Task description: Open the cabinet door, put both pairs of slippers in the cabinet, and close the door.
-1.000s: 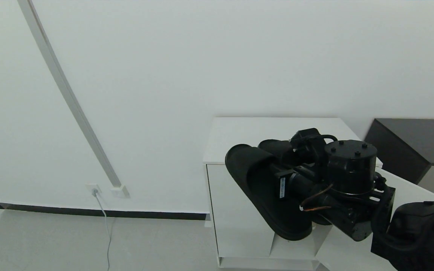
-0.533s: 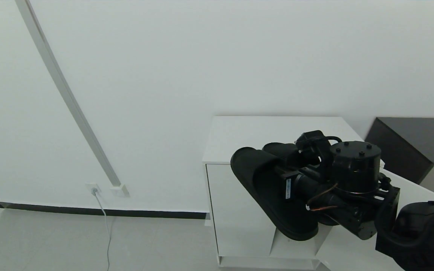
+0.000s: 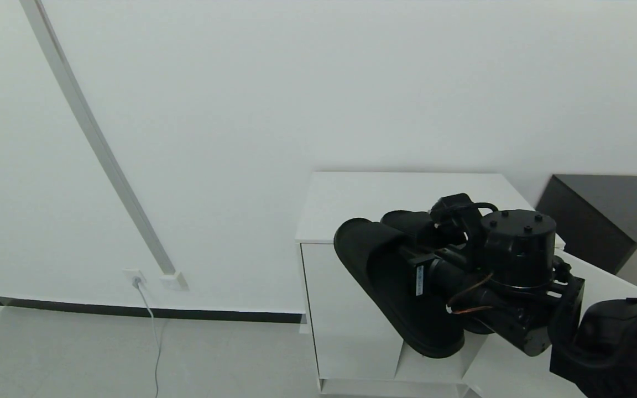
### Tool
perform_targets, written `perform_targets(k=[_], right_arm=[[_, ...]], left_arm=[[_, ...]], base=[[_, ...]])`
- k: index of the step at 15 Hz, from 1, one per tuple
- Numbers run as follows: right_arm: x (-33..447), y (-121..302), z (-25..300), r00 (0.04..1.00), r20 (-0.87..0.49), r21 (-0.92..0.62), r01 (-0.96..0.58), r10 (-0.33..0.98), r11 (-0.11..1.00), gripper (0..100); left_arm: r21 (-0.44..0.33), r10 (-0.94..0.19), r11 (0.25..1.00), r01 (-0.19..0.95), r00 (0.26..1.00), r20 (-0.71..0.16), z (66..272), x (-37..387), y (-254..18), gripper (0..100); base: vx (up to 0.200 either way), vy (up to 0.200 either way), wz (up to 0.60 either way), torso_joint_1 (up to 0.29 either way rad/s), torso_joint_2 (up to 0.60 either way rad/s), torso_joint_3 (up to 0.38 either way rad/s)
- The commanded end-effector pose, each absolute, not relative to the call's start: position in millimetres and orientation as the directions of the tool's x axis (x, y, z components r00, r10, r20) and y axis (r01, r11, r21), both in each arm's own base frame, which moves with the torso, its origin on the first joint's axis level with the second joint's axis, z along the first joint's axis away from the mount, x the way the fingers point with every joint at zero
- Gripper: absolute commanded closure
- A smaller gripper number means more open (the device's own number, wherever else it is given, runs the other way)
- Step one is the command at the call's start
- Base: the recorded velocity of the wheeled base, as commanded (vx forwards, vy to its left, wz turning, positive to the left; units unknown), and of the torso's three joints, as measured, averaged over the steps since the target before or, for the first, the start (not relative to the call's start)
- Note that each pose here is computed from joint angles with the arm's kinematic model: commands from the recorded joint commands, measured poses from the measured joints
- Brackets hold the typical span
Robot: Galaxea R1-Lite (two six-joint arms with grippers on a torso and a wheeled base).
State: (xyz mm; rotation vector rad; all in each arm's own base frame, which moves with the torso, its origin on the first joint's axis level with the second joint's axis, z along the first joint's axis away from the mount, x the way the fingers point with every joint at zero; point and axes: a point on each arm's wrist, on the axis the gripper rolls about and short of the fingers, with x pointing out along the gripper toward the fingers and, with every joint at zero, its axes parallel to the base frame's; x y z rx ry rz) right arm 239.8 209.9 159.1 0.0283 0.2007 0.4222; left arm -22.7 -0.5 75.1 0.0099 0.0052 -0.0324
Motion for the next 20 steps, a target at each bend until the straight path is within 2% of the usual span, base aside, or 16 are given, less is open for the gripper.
perform_targets(k=[1,14,20], right_arm=[[240.8,210.4,156.8,0.892,-0.195,0.066,-0.402,0.407,0.913,100],[237.6,207.5,154.8,0.892,-0.202,0.062,-0.401,0.405,0.914,100],[237.3,207.9,155.2,0.892,-0.196,0.061,-0.403,0.407,0.913,100]], left_arm=[[0.011,-0.032,0.999,0.032,0.999,-0.005,75.2,-22.7,-0.5,100],[0.011,-0.032,0.999,0.032,0.999,-0.005,75.2,-22.7,-0.5,100],[0.009,-0.032,0.999,0.032,0.999,-0.005,75.2,-22.7,-0.5,100]], base=[[0.0,-0.2,0.0,0.017,0.01,0.002],[0.0,-0.2,0.0,0.004,0.0,0.003],[0.0,0.0,0.0,0.0,0.0,0.0]])
